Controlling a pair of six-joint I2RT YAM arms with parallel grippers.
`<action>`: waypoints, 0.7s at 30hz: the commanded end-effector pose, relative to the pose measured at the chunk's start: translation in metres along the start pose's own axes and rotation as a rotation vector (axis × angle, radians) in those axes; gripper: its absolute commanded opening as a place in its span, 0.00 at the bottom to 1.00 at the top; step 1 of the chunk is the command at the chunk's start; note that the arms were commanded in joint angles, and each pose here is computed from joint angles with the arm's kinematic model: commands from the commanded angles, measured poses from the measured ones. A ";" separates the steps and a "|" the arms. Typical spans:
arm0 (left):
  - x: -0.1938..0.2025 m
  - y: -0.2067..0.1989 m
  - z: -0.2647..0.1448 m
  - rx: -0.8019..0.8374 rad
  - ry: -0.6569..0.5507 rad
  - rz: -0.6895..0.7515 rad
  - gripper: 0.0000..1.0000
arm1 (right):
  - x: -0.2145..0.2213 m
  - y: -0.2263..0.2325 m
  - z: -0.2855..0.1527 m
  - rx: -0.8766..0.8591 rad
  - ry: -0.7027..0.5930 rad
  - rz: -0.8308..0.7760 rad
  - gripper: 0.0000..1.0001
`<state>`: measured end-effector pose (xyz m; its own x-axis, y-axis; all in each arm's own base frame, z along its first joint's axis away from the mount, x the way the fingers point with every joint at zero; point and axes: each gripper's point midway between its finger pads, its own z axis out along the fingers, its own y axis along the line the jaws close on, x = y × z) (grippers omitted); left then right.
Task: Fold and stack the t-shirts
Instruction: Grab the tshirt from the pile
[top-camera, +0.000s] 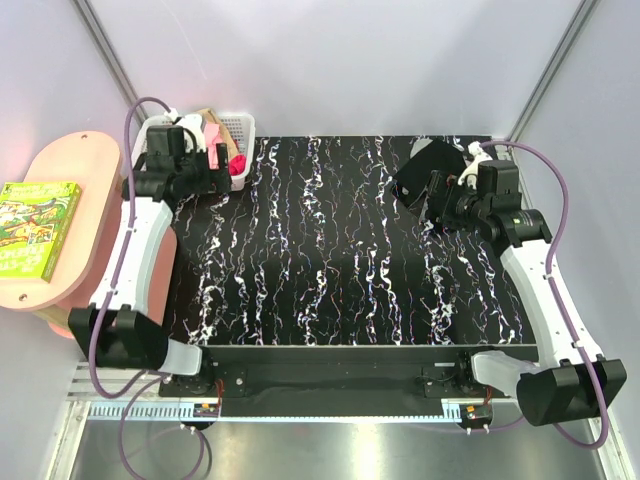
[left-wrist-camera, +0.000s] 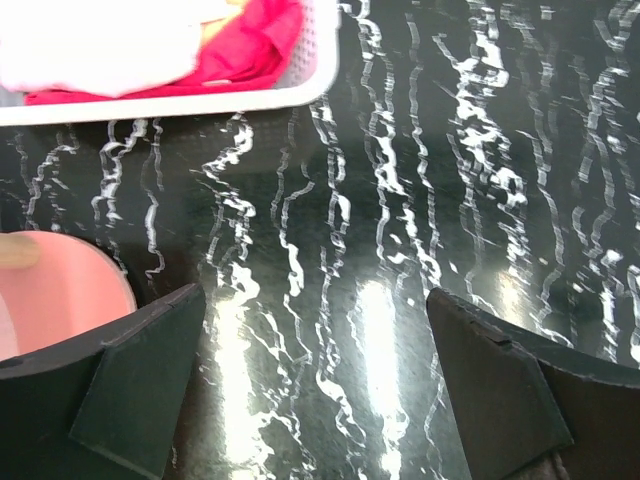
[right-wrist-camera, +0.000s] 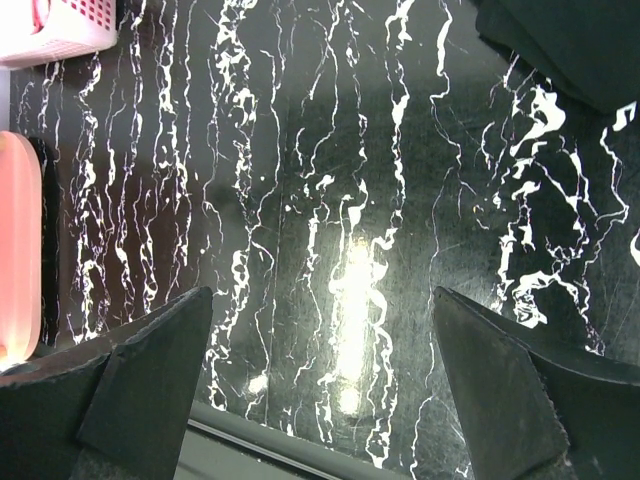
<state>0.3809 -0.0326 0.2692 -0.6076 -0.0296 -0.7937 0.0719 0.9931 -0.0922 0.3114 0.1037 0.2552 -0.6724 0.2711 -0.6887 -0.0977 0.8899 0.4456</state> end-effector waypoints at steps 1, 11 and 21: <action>-0.048 0.012 0.020 -0.068 -0.100 0.019 0.99 | -0.013 0.007 -0.005 -0.020 -0.064 -0.007 1.00; -0.108 0.065 0.118 -0.252 -0.121 -0.059 0.98 | -0.012 0.015 -0.020 -0.060 -0.100 -0.005 1.00; -0.093 0.111 0.201 -0.329 -0.058 -0.058 0.87 | 0.021 0.020 -0.033 -0.124 -0.070 0.008 1.00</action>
<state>0.5901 0.0483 0.2093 -0.5842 -0.1110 -0.8040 -0.2038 0.9789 0.0130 0.2807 0.1056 0.2624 -0.6258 0.3031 -0.7187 -0.1355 0.8652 0.4828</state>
